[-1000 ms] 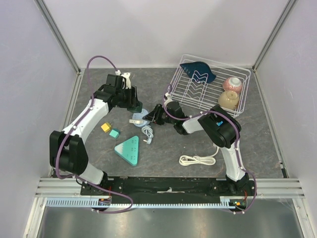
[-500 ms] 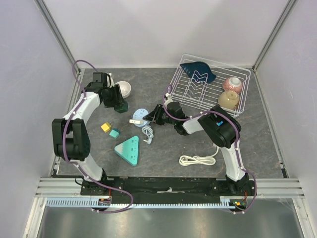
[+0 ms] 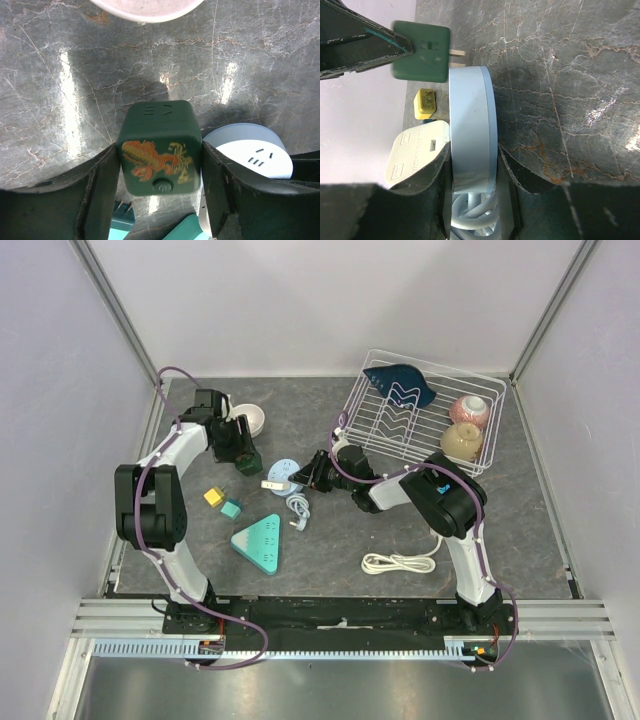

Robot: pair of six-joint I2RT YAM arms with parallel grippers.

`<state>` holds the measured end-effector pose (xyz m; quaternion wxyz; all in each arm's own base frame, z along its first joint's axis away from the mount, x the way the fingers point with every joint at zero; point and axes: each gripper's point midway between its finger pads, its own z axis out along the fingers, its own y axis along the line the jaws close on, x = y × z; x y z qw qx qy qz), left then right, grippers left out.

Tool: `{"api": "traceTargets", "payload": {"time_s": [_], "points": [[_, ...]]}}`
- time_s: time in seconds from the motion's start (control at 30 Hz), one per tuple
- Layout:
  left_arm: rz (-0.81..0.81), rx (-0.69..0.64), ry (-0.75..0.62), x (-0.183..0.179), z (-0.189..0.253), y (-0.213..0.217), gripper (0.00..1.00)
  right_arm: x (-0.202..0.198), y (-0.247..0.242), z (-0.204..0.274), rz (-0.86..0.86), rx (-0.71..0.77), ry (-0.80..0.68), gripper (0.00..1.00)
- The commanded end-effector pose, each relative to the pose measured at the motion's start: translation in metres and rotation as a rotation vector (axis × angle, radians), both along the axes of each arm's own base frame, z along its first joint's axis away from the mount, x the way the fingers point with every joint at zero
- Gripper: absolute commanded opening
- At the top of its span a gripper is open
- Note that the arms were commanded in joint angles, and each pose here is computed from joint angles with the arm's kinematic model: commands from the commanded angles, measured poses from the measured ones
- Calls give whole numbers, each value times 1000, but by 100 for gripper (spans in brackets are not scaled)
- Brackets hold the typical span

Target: Pull the plug off the socket

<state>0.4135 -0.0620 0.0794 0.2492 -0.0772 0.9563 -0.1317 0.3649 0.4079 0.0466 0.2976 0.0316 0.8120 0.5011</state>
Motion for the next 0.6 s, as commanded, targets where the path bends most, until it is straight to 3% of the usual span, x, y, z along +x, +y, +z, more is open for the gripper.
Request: {"api": "traceTargets", "payload": {"time_s": [0.0,0.2,0.37,0.57], "points": [[14,-28,-69,18,26,-3,74,-15,-34,-72,-24,-219,103,13],[3,22,-126,12,54,-2,85,-14,-34,-72,-28,-215,104,13],[-54,84,-142,-15,66,-14,86,-16,-32,-74,-26,-197,119,13],[-174,67,-166,-57,70,-50,84,-18,-34,-75,-27,-189,125,13]]}}
